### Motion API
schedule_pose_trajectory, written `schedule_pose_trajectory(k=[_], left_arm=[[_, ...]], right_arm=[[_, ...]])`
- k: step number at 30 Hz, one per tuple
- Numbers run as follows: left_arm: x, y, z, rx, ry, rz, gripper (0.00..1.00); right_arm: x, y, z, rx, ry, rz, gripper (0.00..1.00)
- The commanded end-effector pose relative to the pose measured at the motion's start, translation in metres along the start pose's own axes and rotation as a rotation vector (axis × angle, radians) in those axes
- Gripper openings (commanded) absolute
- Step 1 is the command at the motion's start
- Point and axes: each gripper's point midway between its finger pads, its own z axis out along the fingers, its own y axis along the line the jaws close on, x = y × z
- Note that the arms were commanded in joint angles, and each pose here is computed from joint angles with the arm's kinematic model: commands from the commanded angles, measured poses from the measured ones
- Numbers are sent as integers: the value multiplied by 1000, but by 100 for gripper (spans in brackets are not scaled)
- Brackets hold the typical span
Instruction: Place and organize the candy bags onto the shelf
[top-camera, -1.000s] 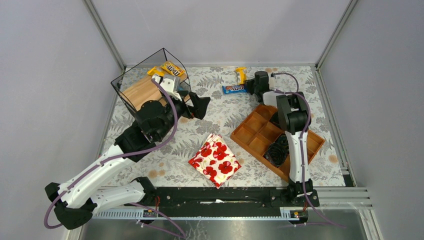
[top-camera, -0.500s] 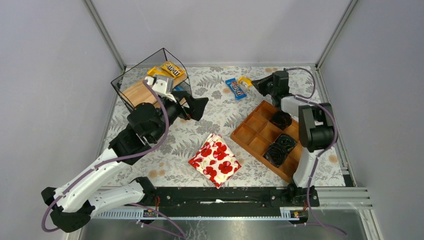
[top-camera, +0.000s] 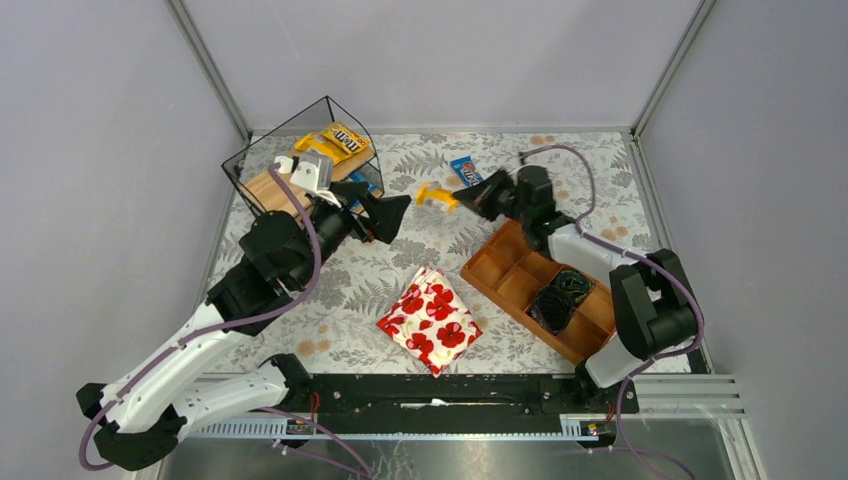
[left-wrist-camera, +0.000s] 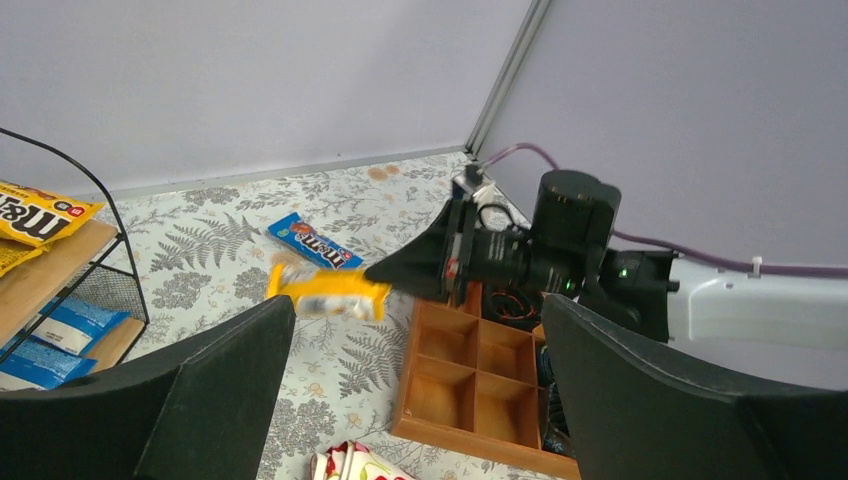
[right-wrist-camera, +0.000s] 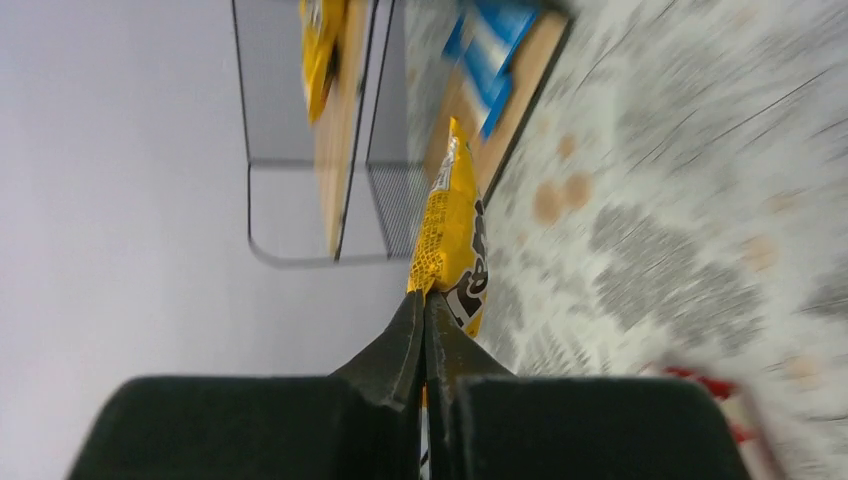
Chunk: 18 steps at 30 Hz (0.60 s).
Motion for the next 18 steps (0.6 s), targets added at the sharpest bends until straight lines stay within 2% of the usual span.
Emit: schedule_pose_trajectory(k=[1, 4, 9, 18], left_arm=[[-36, -7, -11, 26, -96, -27, 99], [-46, -5, -18, 19, -127, -26, 99], [-67, 3, -34, -8, -189, -25, 99], [-100, 16, -66, -49, -300, -32, 99]], right_arm=[[60, 65, -6, -187, 103, 35, 0], [104, 96, -2, -259, 174, 52, 0], [140, 161, 4, -425, 211, 60, 0], [141, 209, 71, -471, 127, 146, 0]])
